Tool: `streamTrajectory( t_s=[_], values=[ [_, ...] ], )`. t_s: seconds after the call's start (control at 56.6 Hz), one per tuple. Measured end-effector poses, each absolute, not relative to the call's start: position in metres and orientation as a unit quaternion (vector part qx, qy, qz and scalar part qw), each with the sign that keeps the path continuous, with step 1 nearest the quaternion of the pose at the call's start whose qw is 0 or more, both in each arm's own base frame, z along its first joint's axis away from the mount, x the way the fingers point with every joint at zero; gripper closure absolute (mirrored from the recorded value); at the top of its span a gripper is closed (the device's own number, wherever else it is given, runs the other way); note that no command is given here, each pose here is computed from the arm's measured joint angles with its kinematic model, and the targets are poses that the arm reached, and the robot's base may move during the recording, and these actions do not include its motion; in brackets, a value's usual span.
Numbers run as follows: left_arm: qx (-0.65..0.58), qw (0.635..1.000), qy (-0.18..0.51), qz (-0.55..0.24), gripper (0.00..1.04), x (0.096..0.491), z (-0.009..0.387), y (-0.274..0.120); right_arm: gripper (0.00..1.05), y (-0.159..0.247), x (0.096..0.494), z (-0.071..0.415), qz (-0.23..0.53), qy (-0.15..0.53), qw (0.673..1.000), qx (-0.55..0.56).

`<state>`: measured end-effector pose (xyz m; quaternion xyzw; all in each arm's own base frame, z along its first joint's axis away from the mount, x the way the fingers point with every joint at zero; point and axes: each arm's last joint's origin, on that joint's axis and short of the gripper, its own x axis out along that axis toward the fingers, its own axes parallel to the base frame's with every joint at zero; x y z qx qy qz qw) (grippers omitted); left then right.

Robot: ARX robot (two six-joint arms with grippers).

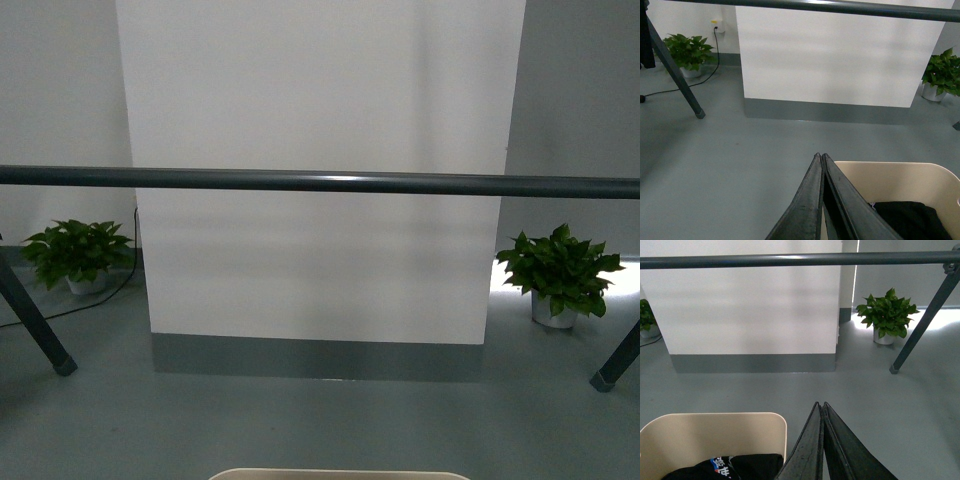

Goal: Move hamper under clothes hanger

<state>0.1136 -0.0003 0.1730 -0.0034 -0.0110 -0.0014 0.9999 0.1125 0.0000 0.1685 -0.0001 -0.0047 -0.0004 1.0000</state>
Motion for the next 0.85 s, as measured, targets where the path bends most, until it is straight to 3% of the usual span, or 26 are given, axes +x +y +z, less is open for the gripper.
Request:
streamTrajectory(
  t_s=[0.618, 0.688, 0.847],
  values=[
    [-0.003, 1.0, -0.008, -0.001, 1.01, 0.097, 0.169, 0.0, 1.03, 0.0, 0.098, 0.165, 0.001, -0.001, 1.0, 0.0],
    [-0.003, 1.0, -0.008, -0.001, 0.88, 0.097, 0.169, 0.0, 1.01, 0.0, 0.098, 0.165, 0.001, -0.001, 1.0, -0.001],
    [-0.003, 1.0, -0.008, -0.001, 0.63, 0.097, 0.169, 0.0, 0.77, 0.0, 0.098, 0.165, 0.001, -0.002, 1.0, 0.0]
  ],
)
